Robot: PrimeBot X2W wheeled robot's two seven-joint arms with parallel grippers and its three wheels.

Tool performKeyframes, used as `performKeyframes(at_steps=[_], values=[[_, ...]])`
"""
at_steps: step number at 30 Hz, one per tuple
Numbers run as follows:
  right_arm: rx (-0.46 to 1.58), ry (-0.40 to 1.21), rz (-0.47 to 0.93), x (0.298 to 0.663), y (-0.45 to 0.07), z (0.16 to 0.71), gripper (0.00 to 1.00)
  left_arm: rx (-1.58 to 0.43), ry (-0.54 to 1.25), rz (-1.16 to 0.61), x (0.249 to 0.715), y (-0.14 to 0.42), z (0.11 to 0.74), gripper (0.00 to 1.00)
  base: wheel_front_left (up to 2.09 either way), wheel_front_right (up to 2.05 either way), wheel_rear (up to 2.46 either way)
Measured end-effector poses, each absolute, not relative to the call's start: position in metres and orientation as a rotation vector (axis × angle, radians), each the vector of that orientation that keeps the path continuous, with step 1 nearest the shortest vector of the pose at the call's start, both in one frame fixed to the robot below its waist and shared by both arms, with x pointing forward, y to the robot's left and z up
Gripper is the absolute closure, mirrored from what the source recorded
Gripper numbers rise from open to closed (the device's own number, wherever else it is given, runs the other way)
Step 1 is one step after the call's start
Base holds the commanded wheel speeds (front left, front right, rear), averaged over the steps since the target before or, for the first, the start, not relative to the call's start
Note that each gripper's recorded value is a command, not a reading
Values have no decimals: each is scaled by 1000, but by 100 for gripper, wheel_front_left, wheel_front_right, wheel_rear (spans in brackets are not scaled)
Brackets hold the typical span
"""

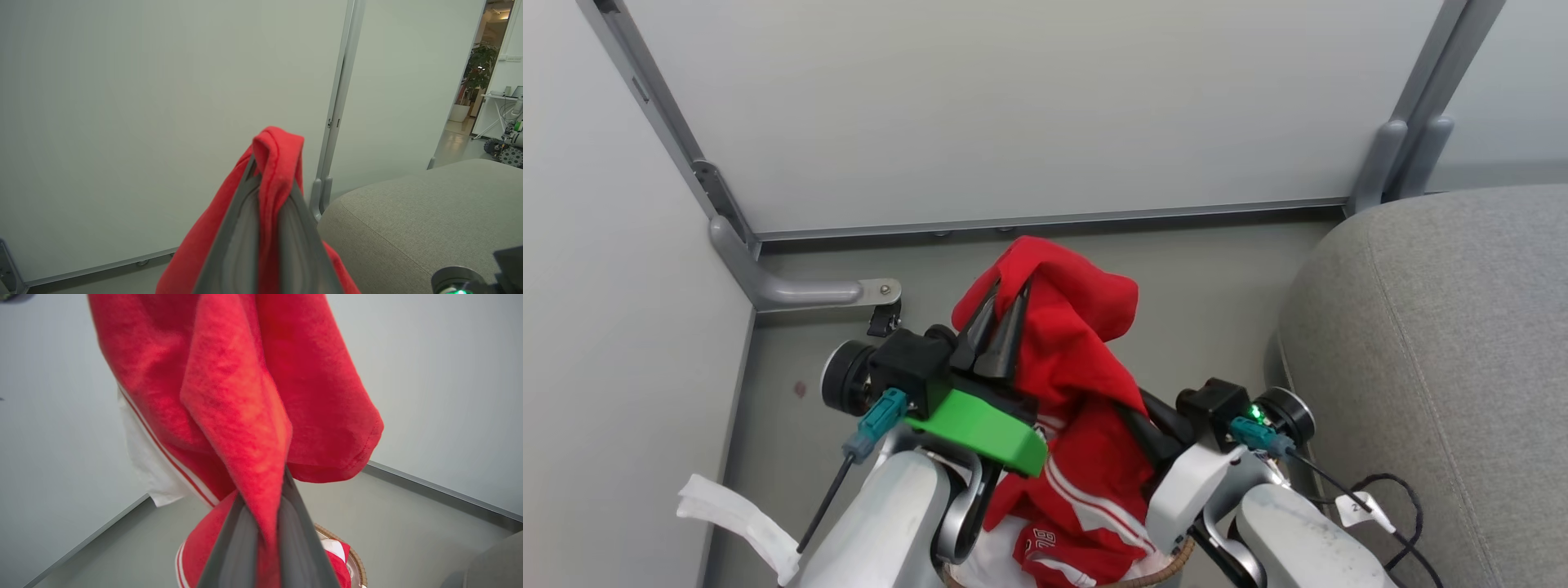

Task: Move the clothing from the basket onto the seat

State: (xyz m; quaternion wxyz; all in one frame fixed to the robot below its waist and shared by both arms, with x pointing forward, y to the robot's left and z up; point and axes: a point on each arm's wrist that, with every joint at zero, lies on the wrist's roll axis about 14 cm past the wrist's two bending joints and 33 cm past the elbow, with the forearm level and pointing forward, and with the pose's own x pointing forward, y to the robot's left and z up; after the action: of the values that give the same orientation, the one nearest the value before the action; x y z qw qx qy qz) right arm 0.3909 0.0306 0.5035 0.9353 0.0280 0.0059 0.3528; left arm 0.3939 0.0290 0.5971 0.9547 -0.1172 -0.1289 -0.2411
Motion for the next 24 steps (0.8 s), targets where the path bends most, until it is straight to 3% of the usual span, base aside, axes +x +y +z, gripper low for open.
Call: performKeyframes(at_steps=[1, 13, 24], values=[[73, -9, 701, 393, 26, 510, 100, -235, -247, -483, 395, 30, 591, 0, 0, 0, 0], [184, -219, 453, 399, -53, 568, 100, -210, -114, -489, 403, 23, 540, 0, 0, 0, 0], [163, -264, 172, 375, -149, 574, 100, -212, -67, -683, 403, -42, 522, 0, 0, 0, 0]])
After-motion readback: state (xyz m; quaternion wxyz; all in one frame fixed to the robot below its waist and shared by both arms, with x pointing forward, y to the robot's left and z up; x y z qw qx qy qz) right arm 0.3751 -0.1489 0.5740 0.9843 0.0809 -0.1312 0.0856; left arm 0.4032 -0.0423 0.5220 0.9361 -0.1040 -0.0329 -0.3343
